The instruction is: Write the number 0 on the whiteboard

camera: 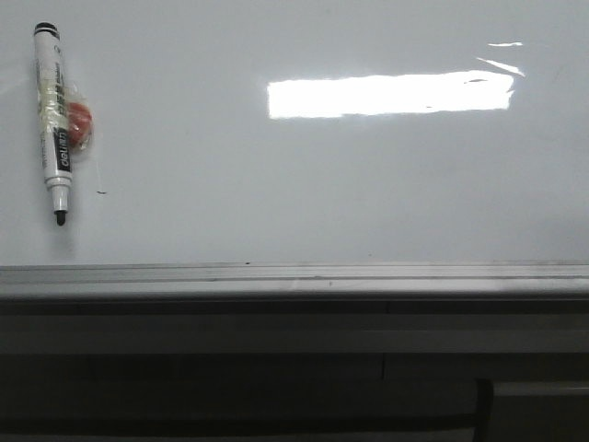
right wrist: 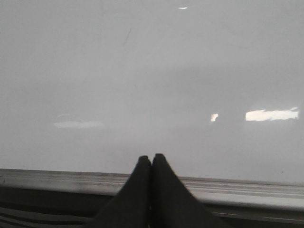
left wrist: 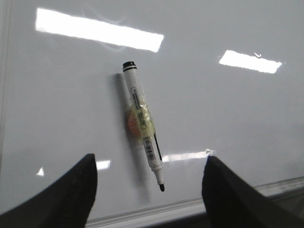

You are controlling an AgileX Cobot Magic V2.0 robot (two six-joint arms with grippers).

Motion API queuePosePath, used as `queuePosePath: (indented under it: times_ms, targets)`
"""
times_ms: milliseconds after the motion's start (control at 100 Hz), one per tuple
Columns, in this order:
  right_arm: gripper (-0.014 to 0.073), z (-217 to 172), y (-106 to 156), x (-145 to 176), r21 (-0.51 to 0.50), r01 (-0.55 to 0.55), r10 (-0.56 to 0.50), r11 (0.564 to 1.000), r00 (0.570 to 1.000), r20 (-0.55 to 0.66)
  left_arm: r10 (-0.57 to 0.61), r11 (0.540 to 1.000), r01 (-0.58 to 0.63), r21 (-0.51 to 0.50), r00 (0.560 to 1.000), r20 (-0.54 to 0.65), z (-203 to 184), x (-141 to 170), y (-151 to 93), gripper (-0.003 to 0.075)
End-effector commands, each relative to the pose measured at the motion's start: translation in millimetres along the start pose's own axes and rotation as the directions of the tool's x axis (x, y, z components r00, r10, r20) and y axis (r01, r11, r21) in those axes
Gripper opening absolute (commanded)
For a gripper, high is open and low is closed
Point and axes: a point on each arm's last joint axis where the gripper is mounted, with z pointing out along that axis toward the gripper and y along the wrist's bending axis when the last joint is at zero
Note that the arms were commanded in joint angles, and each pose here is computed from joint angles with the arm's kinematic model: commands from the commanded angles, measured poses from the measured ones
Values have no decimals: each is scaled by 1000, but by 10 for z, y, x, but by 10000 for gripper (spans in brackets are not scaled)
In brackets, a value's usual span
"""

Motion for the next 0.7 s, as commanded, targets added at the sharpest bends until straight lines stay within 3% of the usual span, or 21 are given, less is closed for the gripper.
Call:
queuePosePath:
  times_ms: [0, 370, 560, 690]
  targets:
    - [-57, -2, 31, -151, -17, 16, -14, 1000, 995, 95, -20, 999, 23, -39, 996, 83, 37, -172, 13, 441]
    - [-58, -3, 32, -158, -18, 16, -14, 1000, 995, 103, -10, 997, 12, -76, 1000, 20, 277, -394, -18, 441]
    - [-57, -3, 32, -158, -18, 16, -14, 1000, 995, 103, 98, 992, -95, -89, 995, 34, 375, -596, -57, 441]
    - [-58, -3, 32, -160, -18, 16, -14, 1000, 994, 105, 98, 991, -96, -93, 995, 14, 397, -553, -40, 441]
